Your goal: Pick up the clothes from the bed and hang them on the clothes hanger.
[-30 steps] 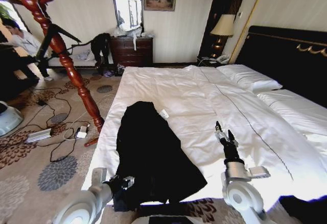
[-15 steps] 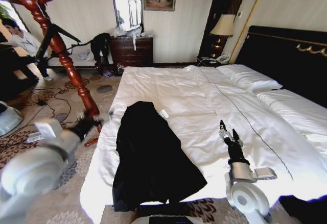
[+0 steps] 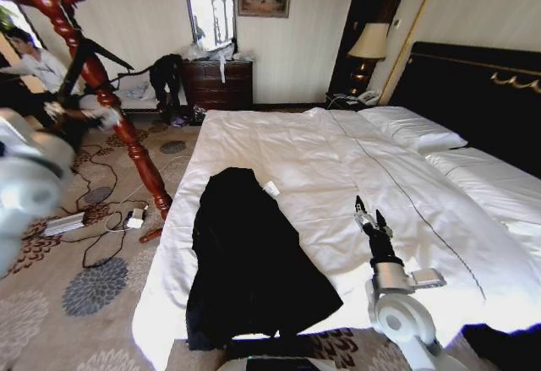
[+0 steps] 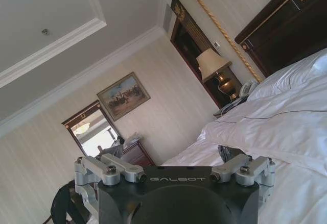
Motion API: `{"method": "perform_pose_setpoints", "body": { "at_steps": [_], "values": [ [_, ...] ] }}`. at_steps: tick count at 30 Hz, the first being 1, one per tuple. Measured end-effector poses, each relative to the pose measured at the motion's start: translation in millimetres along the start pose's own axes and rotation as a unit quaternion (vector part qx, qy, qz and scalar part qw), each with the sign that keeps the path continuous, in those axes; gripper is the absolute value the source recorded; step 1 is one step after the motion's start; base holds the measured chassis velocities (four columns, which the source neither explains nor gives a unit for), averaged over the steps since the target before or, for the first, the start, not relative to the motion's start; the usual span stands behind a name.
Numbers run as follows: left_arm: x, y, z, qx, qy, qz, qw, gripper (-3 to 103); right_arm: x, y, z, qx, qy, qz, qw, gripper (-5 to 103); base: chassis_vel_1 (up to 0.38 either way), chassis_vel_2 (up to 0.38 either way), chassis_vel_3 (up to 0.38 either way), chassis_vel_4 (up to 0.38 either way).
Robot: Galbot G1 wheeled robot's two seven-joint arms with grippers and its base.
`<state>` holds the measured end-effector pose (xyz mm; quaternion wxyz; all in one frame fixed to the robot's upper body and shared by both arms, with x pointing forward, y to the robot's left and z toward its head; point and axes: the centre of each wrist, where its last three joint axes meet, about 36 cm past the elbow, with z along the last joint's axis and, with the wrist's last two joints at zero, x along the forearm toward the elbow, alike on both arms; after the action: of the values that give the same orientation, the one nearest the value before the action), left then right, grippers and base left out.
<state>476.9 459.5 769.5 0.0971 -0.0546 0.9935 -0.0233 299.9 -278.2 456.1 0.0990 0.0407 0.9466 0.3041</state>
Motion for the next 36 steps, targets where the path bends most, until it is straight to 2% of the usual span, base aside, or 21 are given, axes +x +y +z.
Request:
{"method": "perform_pose_setpoints", "body": {
  "at_steps": [1,4,5,6,9,10,12,13,15,17,21,30,33,36],
  "values": [
    [0,0.0,0,0.0,0.0,0.0,1.0,100,0,0,0,0.0,0.0,0.0,1.0,100,0.0,0.0,0.0,0.0],
    [-25,13.5,-30,0.039,0.0,-0.012,0.9992,100,-2,-1,3,0.0,0.003,0.0,1.0,100,0.0,0.0,0.0,0.0],
    [-40,17.8,-38,0.058,0.011,-0.014,0.9981,100,-4,-3,4,0.001,0.003,0.001,1.0,100,0.0,0.0,0.0,0.0],
    [-40,17.8,-38,0.058,0.011,-0.014,0.9981,100,-4,-3,4,0.001,0.003,0.001,1.0,100,0.0,0.0,0.0,0.0],
    [-72,16.0,-56,0.075,0.05,-0.026,0.9956,100,-6,-4,5,0.001,0.002,0.003,1.0,100,0.0,0.0,0.0,0.0],
    [-72,16.0,-56,0.075,0.05,-0.026,0.9956,100,-6,-4,5,0.001,0.002,0.003,1.0,100,0.0,0.0,0.0,0.0],
    [-95,13.4,-73,0.082,0.081,-0.032,0.9929,100,-5,-4,7,-0.001,0.004,0.005,1.0,100,0.0,0.0,0.0,0.0],
    [-95,13.4,-73,0.082,0.081,-0.032,0.9929,100,-5,-4,7,-0.001,0.004,0.005,1.0,100,0.0,0.0,0.0,0.0],
    [-114,10.1,-80,0.085,0.102,-0.037,0.9905,100,-4,-4,8,-0.002,0.005,0.006,1.0,100,0.0,0.0,0.0,0.0],
    [-134,4.4,-90,0.086,0.128,-0.054,0.9866,100,-4,-4,8,-0.001,0.005,0.007,1.0,100,0.0,0.0,0.0,0.0],
    [-150,-4.4,-109,0.082,0.15,-0.075,0.9825,100,-4,-5,6,0.002,0.004,0.008,1.0,100,0.0,0.0,0.0,0.0],
    [-160,-7.2,-140,0.099,0.144,-0.081,0.9813,100,-5,-8,2,0.009,0.0,0.01,1.0,100,0.0,0.0,0.0,0.0],
    [-161,-4.2,-138,0.099,0.147,-0.085,0.9805,100,-6,-8,2,0.009,0.001,0.01,1.0,100,0.0,0.0,0.0,0.0],
    [-165,5.9,-123,0.102,0.16,-0.089,0.9779,100,-8,-8,4,0.009,0.003,0.011,1.0,100,0.0,0.0,0.0,0.0]
  ]
}}
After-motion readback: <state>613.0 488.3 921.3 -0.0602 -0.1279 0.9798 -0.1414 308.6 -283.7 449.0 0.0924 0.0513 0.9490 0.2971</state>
